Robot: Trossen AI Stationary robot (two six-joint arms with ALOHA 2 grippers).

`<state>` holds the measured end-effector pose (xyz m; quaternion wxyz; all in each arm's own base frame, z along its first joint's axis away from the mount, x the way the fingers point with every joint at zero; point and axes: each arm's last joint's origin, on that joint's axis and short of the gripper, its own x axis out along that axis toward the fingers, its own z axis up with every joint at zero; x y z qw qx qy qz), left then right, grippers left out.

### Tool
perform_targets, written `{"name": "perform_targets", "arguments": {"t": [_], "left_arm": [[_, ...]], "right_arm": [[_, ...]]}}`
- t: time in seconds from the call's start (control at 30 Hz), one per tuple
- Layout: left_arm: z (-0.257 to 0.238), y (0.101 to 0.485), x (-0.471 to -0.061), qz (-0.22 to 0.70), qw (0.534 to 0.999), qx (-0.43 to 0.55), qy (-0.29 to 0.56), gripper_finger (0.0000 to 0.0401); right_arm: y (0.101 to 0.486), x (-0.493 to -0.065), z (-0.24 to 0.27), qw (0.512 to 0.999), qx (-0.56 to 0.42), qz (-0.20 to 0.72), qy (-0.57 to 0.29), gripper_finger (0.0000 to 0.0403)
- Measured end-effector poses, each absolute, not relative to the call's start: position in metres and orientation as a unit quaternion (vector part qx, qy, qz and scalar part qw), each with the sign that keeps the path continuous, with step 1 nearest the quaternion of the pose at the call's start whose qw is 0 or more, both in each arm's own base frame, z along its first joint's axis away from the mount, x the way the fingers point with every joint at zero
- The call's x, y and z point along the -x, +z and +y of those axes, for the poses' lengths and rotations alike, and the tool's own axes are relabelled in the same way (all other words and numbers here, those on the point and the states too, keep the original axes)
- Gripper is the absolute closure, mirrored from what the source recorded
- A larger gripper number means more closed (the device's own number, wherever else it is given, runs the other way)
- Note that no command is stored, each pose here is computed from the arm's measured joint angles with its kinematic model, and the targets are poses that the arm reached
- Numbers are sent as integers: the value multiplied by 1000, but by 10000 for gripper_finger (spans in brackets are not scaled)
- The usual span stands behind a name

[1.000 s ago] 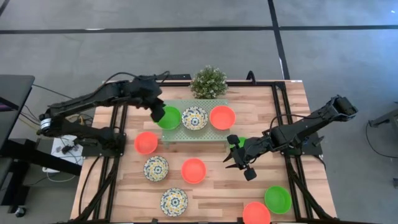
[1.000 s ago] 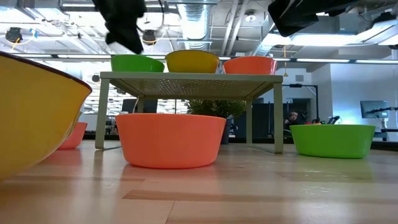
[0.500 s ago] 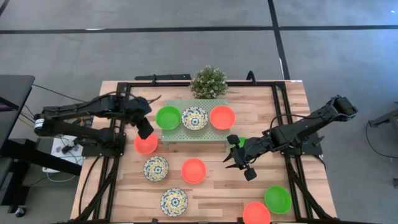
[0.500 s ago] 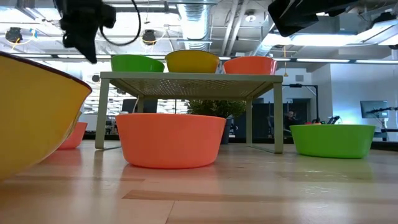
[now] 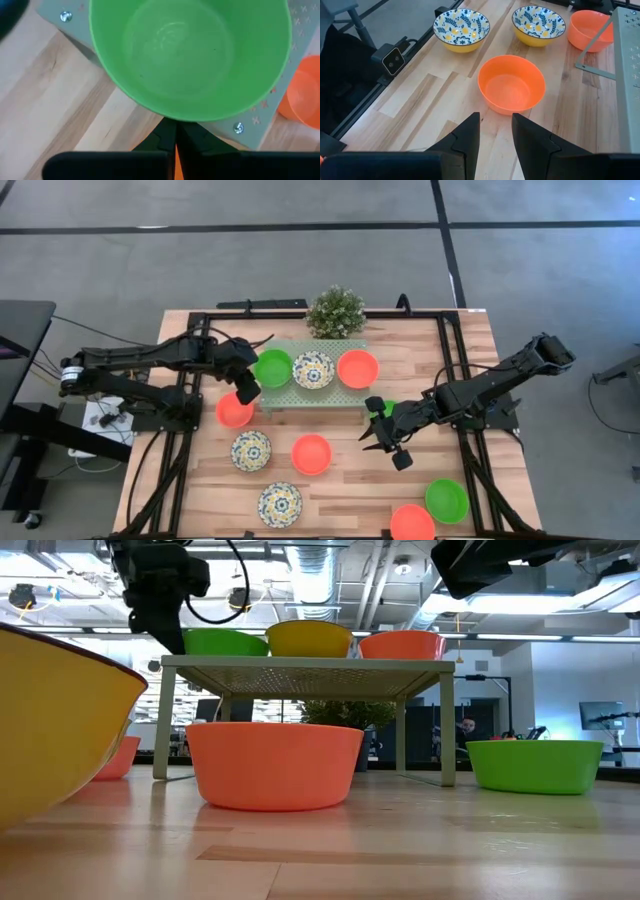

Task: Pick & Place Mini bowls
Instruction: Put the green bowl on the shelf, then stack the green bowl on the green bowl on the shelf

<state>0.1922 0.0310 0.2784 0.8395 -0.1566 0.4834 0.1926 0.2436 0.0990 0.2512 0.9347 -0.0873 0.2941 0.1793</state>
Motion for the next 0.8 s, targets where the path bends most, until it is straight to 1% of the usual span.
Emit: {"name": "perform_targets", "arguments": {"t": [0.23,0.43,0.6,0.7,0.8], "left_arm": [[32,281,-197,460,853,160,188,396],[29,281,-197,462,854,165,174,395],[16,283,-198,458,860,174,144,396],[3,288,-199,437,874,174,117,395],[-14,298,-204,388,903,169,70,395]], "right_arm": [[251,-244,99,935,87,294,179,294],[251,-244,99,935,87,294,179,294],[251,-244,99,935,80,296,177,294],[252,-244,99,938,60,297,170,294],[252,-244,99,939,51,298,167,294]]}}
